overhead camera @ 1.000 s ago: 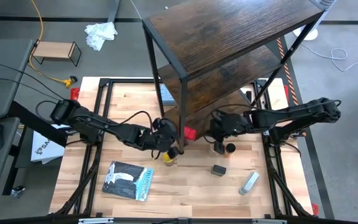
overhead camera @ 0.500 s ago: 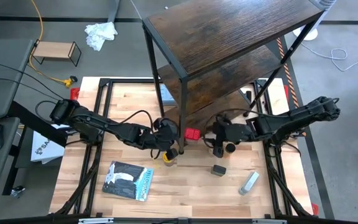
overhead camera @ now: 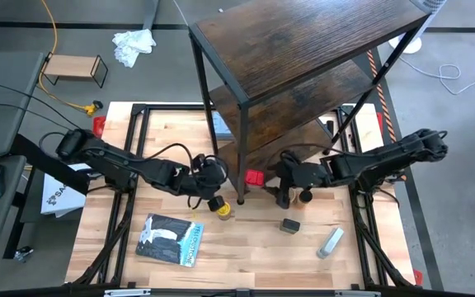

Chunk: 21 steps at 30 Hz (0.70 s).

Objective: Shelf spices
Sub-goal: Remove the red seasoning can from the shelf

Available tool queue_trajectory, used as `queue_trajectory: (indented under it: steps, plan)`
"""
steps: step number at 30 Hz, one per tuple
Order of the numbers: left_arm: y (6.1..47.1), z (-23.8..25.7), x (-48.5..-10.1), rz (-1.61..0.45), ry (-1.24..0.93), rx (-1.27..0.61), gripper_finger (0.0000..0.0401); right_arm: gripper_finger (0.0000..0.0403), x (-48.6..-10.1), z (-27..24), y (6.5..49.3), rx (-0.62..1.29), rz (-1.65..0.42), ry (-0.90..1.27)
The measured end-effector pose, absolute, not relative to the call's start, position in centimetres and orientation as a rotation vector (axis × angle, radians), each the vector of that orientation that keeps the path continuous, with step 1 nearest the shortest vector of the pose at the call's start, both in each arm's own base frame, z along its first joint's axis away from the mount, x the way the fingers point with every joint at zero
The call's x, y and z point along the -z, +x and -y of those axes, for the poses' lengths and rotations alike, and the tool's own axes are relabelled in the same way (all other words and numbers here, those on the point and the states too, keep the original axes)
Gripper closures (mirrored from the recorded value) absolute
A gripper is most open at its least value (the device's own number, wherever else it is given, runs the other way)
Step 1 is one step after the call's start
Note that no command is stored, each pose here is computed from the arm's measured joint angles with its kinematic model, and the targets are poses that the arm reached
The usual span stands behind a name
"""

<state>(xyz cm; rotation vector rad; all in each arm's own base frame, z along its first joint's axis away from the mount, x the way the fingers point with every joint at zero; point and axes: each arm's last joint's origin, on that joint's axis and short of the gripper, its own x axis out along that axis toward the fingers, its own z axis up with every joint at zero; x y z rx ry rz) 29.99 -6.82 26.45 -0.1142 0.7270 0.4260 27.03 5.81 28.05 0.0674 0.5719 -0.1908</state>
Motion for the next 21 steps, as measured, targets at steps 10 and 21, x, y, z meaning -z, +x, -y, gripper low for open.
queue_trajectory:
  steps: [10, 21]
  plan:
    - [29.8, 7.1, -26.4, -0.737, -0.141, -0.421, 0.0401, 0.0084, -27.1, -5.0, 28.3, 0.152, -0.591, 0.054]
    - [29.5, 7.6, -26.7, -0.755, -0.175, -0.349, 0.0401, 0.0084, -25.3, -4.6, 29.9, 0.126, -0.632, 0.086]
